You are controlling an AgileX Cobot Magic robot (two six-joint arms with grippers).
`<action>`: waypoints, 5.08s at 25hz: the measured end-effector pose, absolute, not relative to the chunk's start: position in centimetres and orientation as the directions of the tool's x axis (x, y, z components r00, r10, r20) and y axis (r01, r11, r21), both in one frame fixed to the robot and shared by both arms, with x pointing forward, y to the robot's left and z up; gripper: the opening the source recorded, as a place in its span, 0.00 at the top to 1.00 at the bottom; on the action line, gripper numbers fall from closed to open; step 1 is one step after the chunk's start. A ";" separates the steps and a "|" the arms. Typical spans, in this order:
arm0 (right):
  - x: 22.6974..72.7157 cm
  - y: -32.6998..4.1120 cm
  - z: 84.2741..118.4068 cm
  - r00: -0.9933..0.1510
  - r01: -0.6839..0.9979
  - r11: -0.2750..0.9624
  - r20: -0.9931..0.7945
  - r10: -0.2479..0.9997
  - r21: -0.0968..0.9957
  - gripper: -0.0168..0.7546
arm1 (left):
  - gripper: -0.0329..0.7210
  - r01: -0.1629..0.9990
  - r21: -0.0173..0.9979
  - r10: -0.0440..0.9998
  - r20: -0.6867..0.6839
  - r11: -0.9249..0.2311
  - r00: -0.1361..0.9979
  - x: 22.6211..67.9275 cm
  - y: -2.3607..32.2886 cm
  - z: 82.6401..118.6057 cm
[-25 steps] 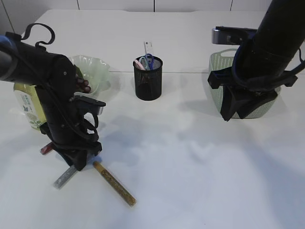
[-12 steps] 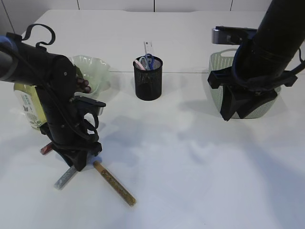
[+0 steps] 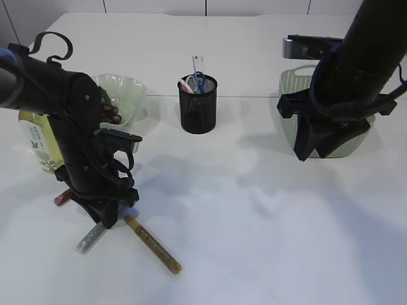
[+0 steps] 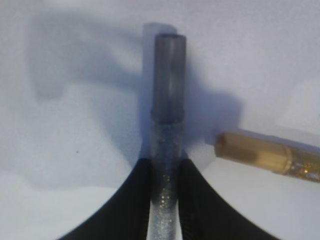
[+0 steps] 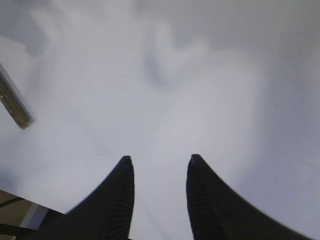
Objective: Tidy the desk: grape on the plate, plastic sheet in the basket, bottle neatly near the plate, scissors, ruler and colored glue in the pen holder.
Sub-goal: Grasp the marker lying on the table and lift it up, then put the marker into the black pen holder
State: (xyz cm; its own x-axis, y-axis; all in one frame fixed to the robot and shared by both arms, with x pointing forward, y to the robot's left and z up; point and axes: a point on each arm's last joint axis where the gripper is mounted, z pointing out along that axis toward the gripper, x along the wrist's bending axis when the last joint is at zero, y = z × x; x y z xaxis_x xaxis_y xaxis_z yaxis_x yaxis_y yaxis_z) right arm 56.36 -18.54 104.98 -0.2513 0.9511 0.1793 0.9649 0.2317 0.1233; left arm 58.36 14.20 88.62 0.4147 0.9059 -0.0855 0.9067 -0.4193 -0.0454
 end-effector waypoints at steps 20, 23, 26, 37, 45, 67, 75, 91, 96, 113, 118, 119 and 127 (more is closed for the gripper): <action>56.4 -18.5 105.0 -0.252 0.965 0.232 0.179 0.951 0.123 0.60 | 0.79 0.933 0.014 0.928 -0.104 -0.359 0.359 57.7 14.3 91.4; 56.4 -18.5 105.0 -0.252 0.965 0.232 0.179 0.951 0.123 0.60 | 0.79 0.939 0.046 0.933 -0.105 -0.341 0.344 56.5 14.9 91.8; 56.4 -18.5 105.0 -0.252 0.965 0.232 0.179 0.951 0.123 0.60 | 0.79 0.938 0.117 0.935 -0.108 -0.326 0.338 55.2 15.4 92.9; 56.4 -18.5 105.0 -0.252 0.965 0.232 0.179 0.951 0.123 0.60 | 0.79 0.754 0.623 0.930 -0.116 -0.205 0.349 55.2 15.9 100.8; 56.4 -18.5 105.0 -0.256 0.964 0.236 0.179 0.950 0.124 0.60 | 0.79 0.543 0.835 0.934 -0.116 -0.094 0.339 57.3 15.4 102.4; 56.4 -18.6 105.0 -0.282 0.956 0.262 0.173 0.944 0.129 0.60 | 0.79 0.257 0.961 0.917 -0.195 0.106 0.349 68.2 8.7 98.8; 56.4 -18.6 105.0 -0.284 0.956 0.264 0.173 0.943 0.129 0.60 | 0.79 0.256 0.955 0.897 -0.238 0.147 0.372 70.0 6.5 97.3; 56.4 -18.5 105.0 -0.284 0.956 0.263 0.175 0.943 0.131 0.60 | 0.79 0.233 0.959 0.889 -0.245 0.163 0.388 71.7 4.9 94.6; 56.4 -18.5 105.0 -0.284 0.956 0.263 0.175 0.943 0.131 0.60 | 0.77 0.219 0.966 0.887 -0.216 0.135 0.409 71.7 4.8 94.7; 56.4 -18.5 105.0 -0.286 0.955 0.265 0.175 0.942 0.131 0.60 | 0.63 0.256 0.963 0.888 -0.193 0.089 0.417 71.4 4.8 95.6; 56.4 -18.5 105.0 -0.286 0.955 0.265 0.175 0.942 0.131 0.60 | 0.63 0.275 0.961 0.888 -0.160 0.039 0.432 70.6 5.1 99.2; 56.4 -18.5 105.0 -0.286 0.955 0.265 0.176 0.942 0.133 0.60 | 0.63 0.291 0.956 0.889 -0.152 0.022 0.432 70.3 5.3 99.8; 57.1 -18.0 106.8 -0.290 0.948 0.251 0.207 0.934 0.196 0.60 | 0.63 0.500 0.855 0.909 -0.092 -0.137 0.406 66.3 7.6 106.5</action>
State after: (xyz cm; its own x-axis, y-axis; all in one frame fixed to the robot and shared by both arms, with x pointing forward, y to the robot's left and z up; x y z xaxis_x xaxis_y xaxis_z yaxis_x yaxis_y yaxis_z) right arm 57.07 -18.04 106.81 -0.2903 0.9343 0.2071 0.9479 0.2509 0.1964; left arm 66.28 7.57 106.55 0.4061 0.9091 -0.0924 0.5004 -0.1366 0.8550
